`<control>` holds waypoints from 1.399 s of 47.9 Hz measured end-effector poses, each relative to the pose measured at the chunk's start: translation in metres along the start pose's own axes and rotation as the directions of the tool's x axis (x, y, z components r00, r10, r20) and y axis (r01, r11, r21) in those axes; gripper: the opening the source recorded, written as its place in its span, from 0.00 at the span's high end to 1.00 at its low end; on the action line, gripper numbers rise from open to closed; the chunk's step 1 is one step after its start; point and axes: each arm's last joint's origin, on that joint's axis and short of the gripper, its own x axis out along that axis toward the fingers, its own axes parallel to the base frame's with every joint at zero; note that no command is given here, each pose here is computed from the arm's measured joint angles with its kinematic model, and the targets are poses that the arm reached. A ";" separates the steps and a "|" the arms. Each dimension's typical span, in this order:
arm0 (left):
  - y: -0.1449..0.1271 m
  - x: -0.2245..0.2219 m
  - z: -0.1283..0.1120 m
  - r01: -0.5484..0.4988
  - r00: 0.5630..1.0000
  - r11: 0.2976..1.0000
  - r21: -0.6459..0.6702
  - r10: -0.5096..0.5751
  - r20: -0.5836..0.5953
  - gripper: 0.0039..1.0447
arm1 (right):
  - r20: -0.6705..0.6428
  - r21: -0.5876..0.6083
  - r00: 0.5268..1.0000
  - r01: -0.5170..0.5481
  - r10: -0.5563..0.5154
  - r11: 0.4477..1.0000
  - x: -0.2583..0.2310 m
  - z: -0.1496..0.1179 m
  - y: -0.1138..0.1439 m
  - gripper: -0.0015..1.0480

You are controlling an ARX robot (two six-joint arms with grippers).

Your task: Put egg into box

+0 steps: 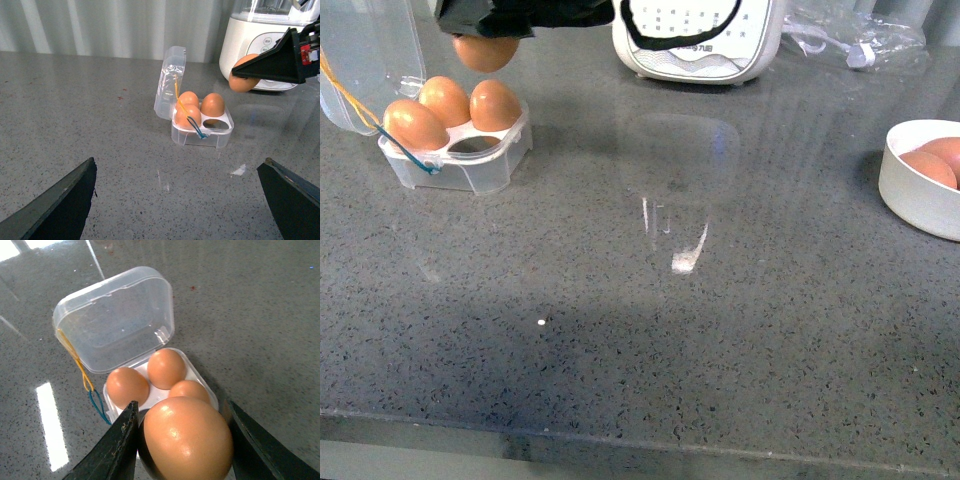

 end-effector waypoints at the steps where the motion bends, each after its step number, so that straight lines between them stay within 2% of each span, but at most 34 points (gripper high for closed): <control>1: 0.000 0.000 0.000 0.000 1.000 1.000 0.000 0.000 0.000 0.06 | -0.006 -0.001 1.000 -0.004 0.004 1.000 0.003 -0.001 0.002 0.59; 8: 0.000 0.000 0.000 0.000 1.000 1.000 0.000 0.000 0.000 0.06 | -0.033 -0.006 0.999 -0.031 0.031 1.000 0.016 -0.008 0.011 0.59; 60: 0.000 0.000 0.000 0.000 1.000 1.000 0.000 0.000 0.000 0.06 | -0.112 -0.003 0.993 -0.024 0.023 1.000 0.035 -0.033 0.008 0.59; 67: 0.000 0.000 0.000 0.000 1.000 1.000 0.000 0.000 0.000 0.06 | -0.113 -0.003 0.993 -0.024 0.023 1.000 0.035 -0.033 0.008 0.40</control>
